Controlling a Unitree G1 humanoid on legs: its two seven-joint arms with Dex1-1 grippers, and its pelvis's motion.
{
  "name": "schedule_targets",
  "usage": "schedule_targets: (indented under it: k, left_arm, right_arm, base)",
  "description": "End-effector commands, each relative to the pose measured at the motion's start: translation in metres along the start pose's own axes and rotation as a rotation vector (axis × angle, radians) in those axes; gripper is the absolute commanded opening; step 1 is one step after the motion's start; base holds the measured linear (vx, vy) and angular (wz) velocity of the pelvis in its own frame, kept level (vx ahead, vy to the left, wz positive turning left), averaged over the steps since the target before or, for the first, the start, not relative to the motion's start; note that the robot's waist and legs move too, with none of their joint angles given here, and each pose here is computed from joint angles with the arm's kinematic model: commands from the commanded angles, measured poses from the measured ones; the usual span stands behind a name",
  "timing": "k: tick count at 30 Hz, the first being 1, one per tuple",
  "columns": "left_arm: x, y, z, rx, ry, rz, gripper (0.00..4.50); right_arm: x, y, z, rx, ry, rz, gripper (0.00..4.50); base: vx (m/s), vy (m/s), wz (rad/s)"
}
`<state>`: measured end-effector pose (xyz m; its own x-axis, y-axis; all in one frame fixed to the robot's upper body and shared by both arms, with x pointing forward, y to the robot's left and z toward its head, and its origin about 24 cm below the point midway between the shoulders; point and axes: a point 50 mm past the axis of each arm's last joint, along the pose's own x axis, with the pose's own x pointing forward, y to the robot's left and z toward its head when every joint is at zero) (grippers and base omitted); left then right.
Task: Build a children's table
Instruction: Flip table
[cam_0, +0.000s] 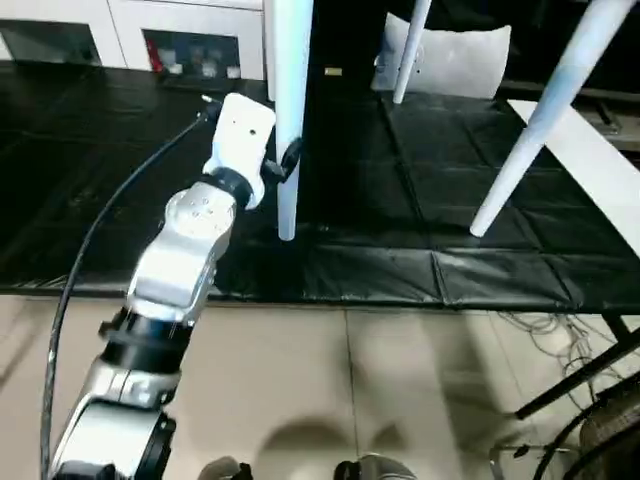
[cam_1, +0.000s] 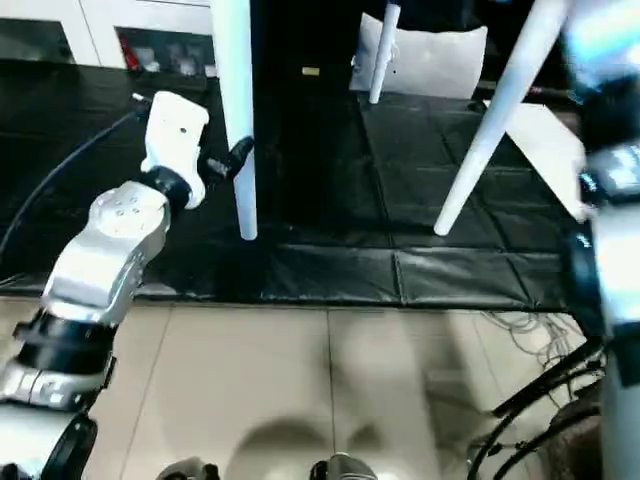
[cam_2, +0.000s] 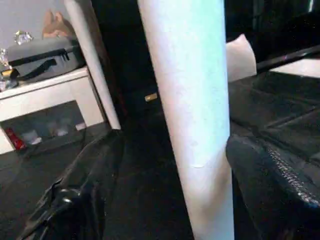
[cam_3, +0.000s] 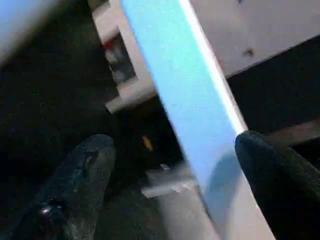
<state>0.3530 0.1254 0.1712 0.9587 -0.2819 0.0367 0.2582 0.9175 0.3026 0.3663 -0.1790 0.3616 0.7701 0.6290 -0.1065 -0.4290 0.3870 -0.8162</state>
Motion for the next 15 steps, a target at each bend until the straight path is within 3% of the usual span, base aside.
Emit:
schedule_targets:
  k: [1, 5, 8, 9, 10, 12, 15]
  left_arm:
    - [0.003, 0.009, -0.002, 0.013, 0.026, 0.066, 4.03]
    - [0.000, 0.025, 0.000, 0.062, 0.024, 0.196, 4.03]
    - [-0.011, 0.037, 0.012, 0.085, -0.020, 0.286, 4.03]
    - [-0.011, 0.037, 0.012, 0.085, -0.020, 0.286, 4.03]
    - [-0.020, 0.040, 0.019, 0.072, -0.058, 0.310, 4.03]
    - [-0.028, 0.042, 0.026, 0.054, -0.093, 0.326, 4.03]
    - [-0.049, 0.041, 0.035, -0.022, -0.169, 0.286, 4.03]
  right_arm:
    - [-0.015, -0.005, 0.018, 0.054, -0.134, -0.027, 4.41]
    - [-0.023, 0.003, 0.029, 0.127, -0.254, -0.041, 4.41]
    - [-0.026, 0.026, 0.029, 0.222, -0.335, -0.036, 4.41]
    - [-0.026, 0.026, 0.029, 0.222, -0.335, -0.036, 4.41]
    - [-0.027, 0.042, 0.024, 0.308, -0.362, -0.045, 4.41]
    - [-0.027, 0.056, 0.019, 0.376, -0.374, -0.072, 4.41]
    - [-0.029, 0.098, 0.001, 0.512, -0.327, -0.110, 4.41]
  base:
    - [0.000, 0.000, 0.00]
    - [0.000, 0.000, 0.00]
    - [0.000, 0.000, 0.00]
    - [0.000, 0.000, 0.00]
    - [0.000, 0.000, 0.00]
    - [0.000, 0.000, 0.00]
    - [0.000, 0.000, 0.00]
